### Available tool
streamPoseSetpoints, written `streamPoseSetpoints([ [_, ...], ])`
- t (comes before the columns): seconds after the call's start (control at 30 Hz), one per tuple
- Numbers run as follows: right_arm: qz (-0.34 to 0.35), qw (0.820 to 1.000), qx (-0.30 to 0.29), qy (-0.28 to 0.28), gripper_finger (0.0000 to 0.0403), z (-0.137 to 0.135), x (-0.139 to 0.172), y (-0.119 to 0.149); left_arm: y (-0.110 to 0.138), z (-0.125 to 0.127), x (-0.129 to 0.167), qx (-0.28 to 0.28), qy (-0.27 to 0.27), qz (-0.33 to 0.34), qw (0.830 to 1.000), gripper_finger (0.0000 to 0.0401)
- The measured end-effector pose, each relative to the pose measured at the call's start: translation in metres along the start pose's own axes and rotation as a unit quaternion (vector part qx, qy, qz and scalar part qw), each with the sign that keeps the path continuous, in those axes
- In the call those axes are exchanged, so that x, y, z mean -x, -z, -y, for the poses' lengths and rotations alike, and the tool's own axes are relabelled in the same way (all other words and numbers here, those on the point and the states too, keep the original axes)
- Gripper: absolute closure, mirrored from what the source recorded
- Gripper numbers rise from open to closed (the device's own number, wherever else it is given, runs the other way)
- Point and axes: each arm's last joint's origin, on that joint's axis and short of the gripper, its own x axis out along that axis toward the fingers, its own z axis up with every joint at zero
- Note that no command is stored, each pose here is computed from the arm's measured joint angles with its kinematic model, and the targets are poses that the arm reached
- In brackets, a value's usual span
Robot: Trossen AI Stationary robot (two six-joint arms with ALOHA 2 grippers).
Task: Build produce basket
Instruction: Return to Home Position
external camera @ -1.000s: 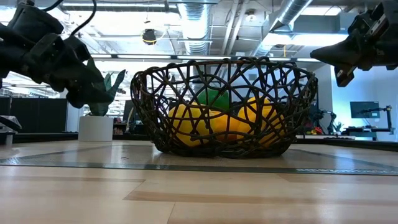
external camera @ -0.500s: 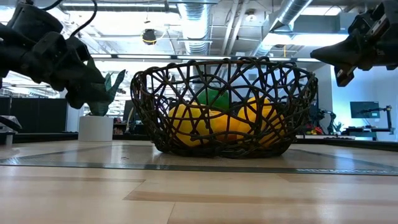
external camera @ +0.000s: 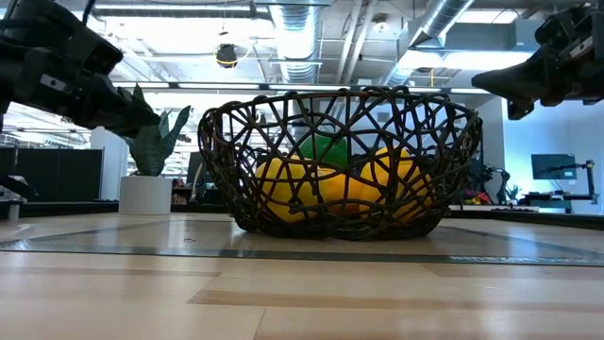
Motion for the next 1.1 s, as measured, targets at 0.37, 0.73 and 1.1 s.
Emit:
streamPoseSetpoints([
  [0.37,-0.002,0.999,-0.044,-0.001,0.0401,0.001,0.000,0.001,-0.015,0.003,0.023,-0.058,0.031,0.048,0.997,0.0401],
  [0.73,0.003,1.000,0.007,-0.008,0.0402,0.001,-0.001,0.000,-0.012,0.004,0.030,-0.050,0.020,0.009,0.999,0.0401],
  [1.1,0.000,1.000,-0.015,0.012,0.0391,0.003,-0.001,0.001,-0.012,0.000,0.030,-0.005,-0.035,0.005,0.999,0.0401],
])
